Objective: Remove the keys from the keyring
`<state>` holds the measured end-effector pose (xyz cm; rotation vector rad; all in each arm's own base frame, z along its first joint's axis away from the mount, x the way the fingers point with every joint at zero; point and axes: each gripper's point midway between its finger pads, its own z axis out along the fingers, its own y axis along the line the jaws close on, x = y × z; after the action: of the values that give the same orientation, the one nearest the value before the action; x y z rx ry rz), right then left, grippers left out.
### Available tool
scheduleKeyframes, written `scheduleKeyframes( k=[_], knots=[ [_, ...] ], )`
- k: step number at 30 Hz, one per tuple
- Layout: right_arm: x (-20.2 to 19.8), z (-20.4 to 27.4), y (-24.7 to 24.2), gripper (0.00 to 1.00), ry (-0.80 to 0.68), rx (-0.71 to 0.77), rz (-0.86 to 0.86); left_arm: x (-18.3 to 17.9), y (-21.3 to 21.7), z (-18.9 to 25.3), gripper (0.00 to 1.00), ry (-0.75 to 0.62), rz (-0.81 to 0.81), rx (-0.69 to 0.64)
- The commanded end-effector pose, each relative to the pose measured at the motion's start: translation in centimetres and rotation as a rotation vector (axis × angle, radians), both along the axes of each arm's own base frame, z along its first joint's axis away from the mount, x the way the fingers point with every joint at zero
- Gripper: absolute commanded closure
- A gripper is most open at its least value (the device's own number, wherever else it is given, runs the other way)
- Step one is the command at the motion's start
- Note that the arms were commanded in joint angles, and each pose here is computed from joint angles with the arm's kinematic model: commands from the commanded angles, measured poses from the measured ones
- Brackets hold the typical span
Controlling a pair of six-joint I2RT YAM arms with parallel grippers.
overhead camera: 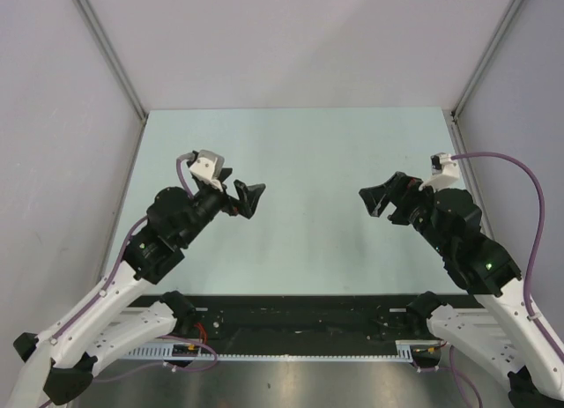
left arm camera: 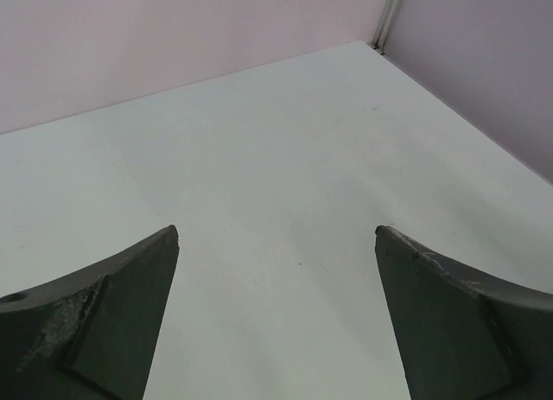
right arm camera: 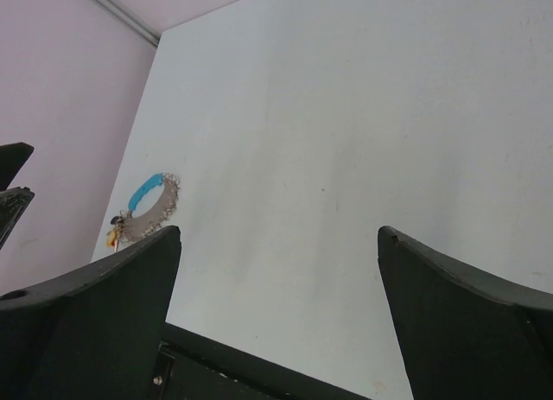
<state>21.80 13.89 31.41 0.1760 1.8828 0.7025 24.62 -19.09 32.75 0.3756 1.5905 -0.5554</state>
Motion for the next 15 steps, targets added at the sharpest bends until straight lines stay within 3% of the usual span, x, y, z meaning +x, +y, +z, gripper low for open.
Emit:
scheduleKeyframes(
  k=[1, 9, 13, 15],
  knots=[
    [-0.1, 1.0, 0.0, 0.00, -0.026, 0.030, -0.003, 0.9, 1.4, 0.3, 0.00, 0.002, 0.104, -0.030],
    [-0.8, 0.8, 0.0, 0.00, -0.014, 0.029, 0.016, 4.5, 6.1, -3.0, 0.00, 0.101, 0.479, 0.073],
    [-1.3, -0.5, 0.0, 0.00, 0.021, 0.030, 0.026, 6.5, 7.8, -6.8, 0.00, 0.218, 0.587, 0.277],
    [-1.6, -1.2, 0.3, 0.00, 0.032, 0.033, 0.046, 7.8, 9.8, -7.6, 0.04, 0.285, 0.676, 0.286]
  ],
)
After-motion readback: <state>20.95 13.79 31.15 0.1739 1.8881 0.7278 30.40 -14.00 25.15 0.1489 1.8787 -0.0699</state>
